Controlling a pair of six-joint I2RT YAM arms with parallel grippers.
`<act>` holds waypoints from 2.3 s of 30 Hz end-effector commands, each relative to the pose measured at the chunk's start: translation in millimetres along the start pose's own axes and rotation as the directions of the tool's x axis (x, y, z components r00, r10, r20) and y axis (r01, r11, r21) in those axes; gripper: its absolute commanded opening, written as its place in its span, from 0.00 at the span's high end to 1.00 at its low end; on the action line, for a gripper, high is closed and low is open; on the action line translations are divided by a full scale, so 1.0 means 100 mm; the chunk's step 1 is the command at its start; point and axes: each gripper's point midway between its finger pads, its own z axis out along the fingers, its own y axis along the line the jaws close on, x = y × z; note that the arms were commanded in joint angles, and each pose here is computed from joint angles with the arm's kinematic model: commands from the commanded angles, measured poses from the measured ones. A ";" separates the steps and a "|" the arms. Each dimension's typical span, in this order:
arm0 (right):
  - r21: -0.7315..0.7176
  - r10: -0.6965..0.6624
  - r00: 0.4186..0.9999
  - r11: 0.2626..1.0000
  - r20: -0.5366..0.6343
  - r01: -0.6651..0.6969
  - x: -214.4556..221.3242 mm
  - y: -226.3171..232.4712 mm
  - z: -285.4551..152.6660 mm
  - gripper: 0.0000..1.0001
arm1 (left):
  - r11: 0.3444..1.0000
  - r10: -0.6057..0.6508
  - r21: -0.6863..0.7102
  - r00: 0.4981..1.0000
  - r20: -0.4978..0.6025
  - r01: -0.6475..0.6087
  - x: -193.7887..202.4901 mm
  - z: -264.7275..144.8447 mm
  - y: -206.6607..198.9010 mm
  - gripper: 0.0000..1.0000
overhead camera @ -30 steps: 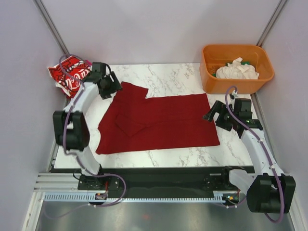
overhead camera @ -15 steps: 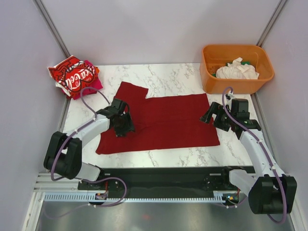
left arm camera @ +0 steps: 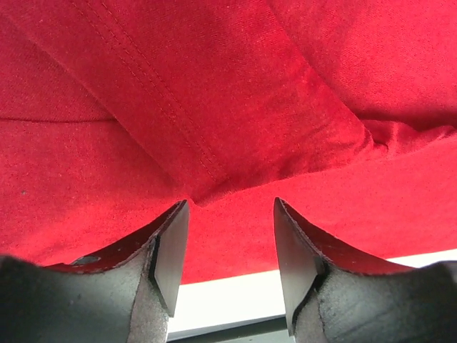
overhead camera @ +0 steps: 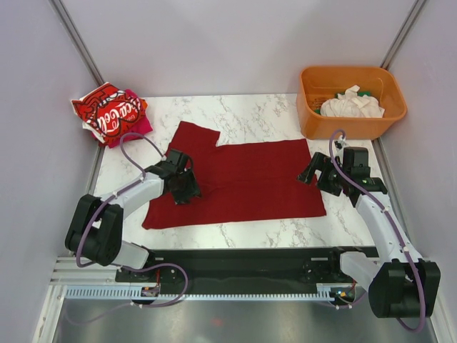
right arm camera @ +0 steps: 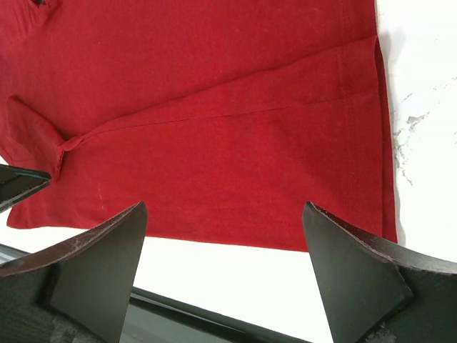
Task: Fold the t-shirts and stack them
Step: Fold the tshirt
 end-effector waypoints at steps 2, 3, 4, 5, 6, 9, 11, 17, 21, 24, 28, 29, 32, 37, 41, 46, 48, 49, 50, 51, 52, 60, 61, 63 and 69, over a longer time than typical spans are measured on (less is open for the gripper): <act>0.007 -0.028 0.999 1.000 0.019 0.028 -0.04 0.00 -0.01 0.02 | 0.999 -0.033 0.001 0.999 0.036 0.033 -0.07 0.08 -0.02 0.44; 0.006 -0.027 0.999 1.000 0.019 0.027 -0.04 0.00 -0.01 0.02 | 0.999 -0.032 -0.001 0.999 0.035 0.032 -0.06 0.09 -0.02 0.45; 0.006 -0.029 0.999 1.000 0.022 0.029 -0.05 0.00 -0.02 0.02 | 0.999 -0.033 -0.003 0.999 0.035 0.033 -0.07 0.10 -0.01 0.46; 0.007 -0.028 0.999 1.000 0.019 0.028 -0.04 0.00 -0.01 0.02 | 0.999 -0.034 -0.008 0.999 0.034 0.034 -0.06 0.11 0.00 0.47; 0.007 -0.030 0.999 1.000 0.021 0.030 -0.05 0.00 -0.02 0.02 | 0.999 -0.034 -0.010 0.999 0.034 0.034 -0.06 0.12 0.00 0.48; 0.012 -0.031 0.999 0.999 0.020 0.031 -0.04 -0.01 -0.01 0.02 | 0.999 -0.032 -0.017 0.999 0.038 0.033 -0.07 0.14 0.02 0.50; 0.014 -0.030 0.999 0.999 0.019 0.030 -0.04 -0.02 -0.01 0.02 | 0.999 -0.029 -0.021 0.999 0.036 0.030 -0.07 0.15 0.02 0.53; 0.006 -0.049 0.999 0.999 0.006 0.049 0.00 0.03 0.00 0.02 | 0.999 -0.024 -0.026 0.999 0.036 0.025 -0.07 0.17 0.03 0.64; 0.010 -0.050 0.999 0.999 0.008 0.050 0.00 0.02 0.00 0.02 | 0.999 -0.023 -0.022 0.999 0.032 0.024 -0.06 0.18 0.03 0.79; 0.011 -0.050 0.999 0.999 0.009 0.050 0.00 0.02 0.00 0.02 | 1.000 -0.018 -0.007 0.999 0.036 0.019 -0.07 0.14 0.00 0.92; 0.013 -0.053 0.999 0.999 0.010 0.053 0.00 0.02 0.00 0.02 | 1.000 -0.008 0.019 0.998 0.064 0.007 -0.14 0.06 -0.07 0.98; 0.014 -0.052 0.999 0.999 0.011 0.052 0.00 0.02 0.00 0.02 | 1.000 -0.005 0.028 0.997 0.072 0.003 -0.16 0.04 -0.09 0.98; 0.014 -0.054 0.998 0.998 0.012 0.054 -0.01 0.02 0.00 0.02 | 0.999 0.010 0.041 0.996 0.088 -0.014 -0.25 -0.02 -0.17 0.98; 0.015 -0.057 0.998 0.998 0.014 0.057 -0.02 0.02 0.00 0.02 | 0.998 0.062 0.026 0.992 0.111 -0.065 -0.43 -0.09 -0.27 0.98; 0.017 -0.059 0.998 0.998 0.015 0.059 -0.02 0.02 0.00 0.02 | 0.994 0.110 0.002 0.980 0.164 -0.112 -0.75 -0.13 -0.44 0.98; 0.017 -0.056 0.998 0.998 0.016 0.056 -0.04 0.02 0.01 0.02 | 0.984 0.175 -0.046 0.977 0.123 -0.170 -0.98 0.13 -0.58 0.98; 0.019 -0.056 0.998 0.998 0.016 0.056 -0.04 0.02 0.01 0.02 | 0.984 0.181 -0.026 0.972 0.148 -0.179 -1.15 0.14 -0.76 0.97; 0.016 -0.059 0.998 0.998 0.016 0.059 -0.03 0.02 0.01 0.02 | 0.984 0.179 -0.025 0.972 0.150 -0.178 -1.25 0.22 -0.83 0.97; 0.018 -0.058 0.998 0.998 0.015 0.058 -0.03 0.02 0.01 0.02 | 0.979 0.201 -0.067 0.969 0.142 -0.193 -1.27 0.25 -0.77 0.93; 0.018 -0.057 0.998 0.998 0.013 0.057 -0.02 0.02 0.01 0.02 | 0.977 0.208 -0.083 0.968 0.138 -0.198 -1.31 0.30 -0.76 0.82; 0.018 -0.059 0.998 0.998 0.013 0.059 -0.02 0.02 0.01 0.02 | 0.976 0.208 -0.092 0.969 0.136 -0.197 -1.34 0.34 -0.77 0.70; 0.017 -0.068 0.998 0.998 0.014 0.068 0.02 0.02 0.00 0.02 | 0.966 0.243 -0.146 0.943 0.229 -0.213 -1.94 0.28 -0.84 0.19; 0.017 -0.068 0.998 0.998 0.011 0.068 0.02 0.02 0.01 0.02 | 0.964 0.252 -0.151 0.938 0.239 -0.221 -2.02 0.25 -0.84 0.19; 0.018 -0.069 0.998 0.997 0.010 0.069 0.02 0.02 0.01 0.02 | 0.961 0.265 -0.157 0.920 0.288 -0.228 -2.35 0.18 -0.84 0.20; 0.024 -0.074 0.997 0.997 0.009 0.074 0.02 0.01 0.02 0.02 | 0.974 0.226 -0.082 0.912 0.343 -0.211 -3.10 0.18 -0.77 0.20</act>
